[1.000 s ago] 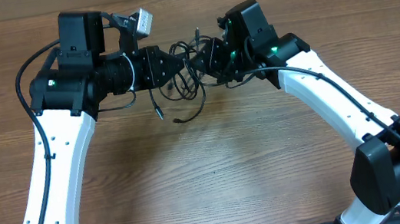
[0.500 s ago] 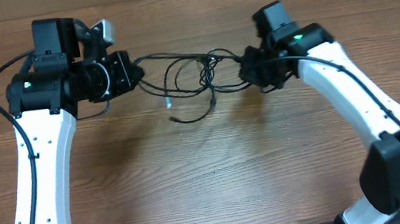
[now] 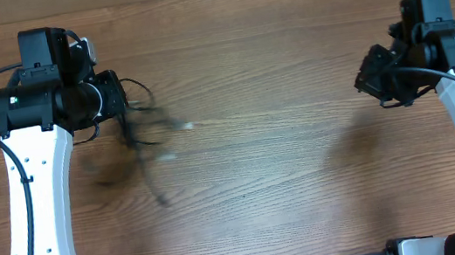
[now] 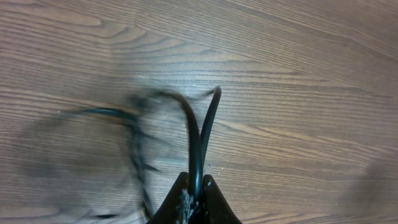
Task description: Untangle cables
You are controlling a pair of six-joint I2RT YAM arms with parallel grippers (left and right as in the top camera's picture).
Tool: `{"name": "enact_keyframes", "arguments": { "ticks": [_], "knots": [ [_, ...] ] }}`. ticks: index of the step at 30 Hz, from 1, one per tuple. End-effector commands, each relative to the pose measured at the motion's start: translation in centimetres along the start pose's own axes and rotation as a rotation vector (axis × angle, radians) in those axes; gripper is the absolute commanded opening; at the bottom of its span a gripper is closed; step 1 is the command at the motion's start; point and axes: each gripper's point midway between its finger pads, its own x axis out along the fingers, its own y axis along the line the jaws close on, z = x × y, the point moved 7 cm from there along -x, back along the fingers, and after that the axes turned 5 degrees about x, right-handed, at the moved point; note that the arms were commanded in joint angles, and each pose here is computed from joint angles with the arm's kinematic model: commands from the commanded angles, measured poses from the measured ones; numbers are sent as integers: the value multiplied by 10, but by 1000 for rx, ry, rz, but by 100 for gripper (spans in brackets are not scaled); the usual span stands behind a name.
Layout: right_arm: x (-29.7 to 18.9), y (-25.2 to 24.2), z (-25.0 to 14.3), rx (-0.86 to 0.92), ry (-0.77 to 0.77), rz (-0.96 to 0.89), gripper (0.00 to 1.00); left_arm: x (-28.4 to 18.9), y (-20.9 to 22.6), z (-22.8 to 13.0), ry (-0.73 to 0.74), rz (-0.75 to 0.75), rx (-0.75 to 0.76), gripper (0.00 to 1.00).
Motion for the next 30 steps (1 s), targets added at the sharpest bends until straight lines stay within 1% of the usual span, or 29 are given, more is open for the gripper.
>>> {"name": "enact_keyframes", "arguments": {
  "ticks": [1, 3, 4, 5, 6, 9, 11, 13, 17, 23, 27, 30],
  "knots": [
    [-4, 7, -3, -99, 39, 89, 4, -13, -14, 3, -32, -108, 92, 4],
    [-4, 18, -8, -179, 71, 170, 4, -14, -23, 2, -27, -186, 137, 4],
    [-5, 29, -14, -252, 96, 243, 10, -16, -32, 1, -26, -266, 191, 4],
    [-5, 36, -17, -285, 107, 282, 20, -17, -39, -1, -27, -322, 232, 4],
    [-5, 42, -20, -310, 114, 312, 34, -19, -46, -2, -30, -383, 277, 4],
    [-5, 57, -26, -361, 119, 374, 62, -28, -65, -6, -54, -587, 404, 4],
    [-4, 67, -30, -397, 117, 402, 70, -36, -75, -9, -77, -718, 466, 4],
    [-3, 75, -35, -432, 113, 417, 73, -43, -81, -10, -92, -807, 494, 4],
    [3, 86, -41, -473, 123, 432, 76, -49, -88, -13, -102, -895, 518, 4],
    [17, 97, -45, -500, 156, 446, 76, -51, -105, -21, -88, -995, 572, 4],
    [23, 103, -46, -528, 191, 499, 76, -56, -115, -24, -95, -1122, 596, 4],
    [29, 103, -45, -550, 196, 495, 76, -61, -119, -23, -105, -1202, 589, 4]
  ]
}}
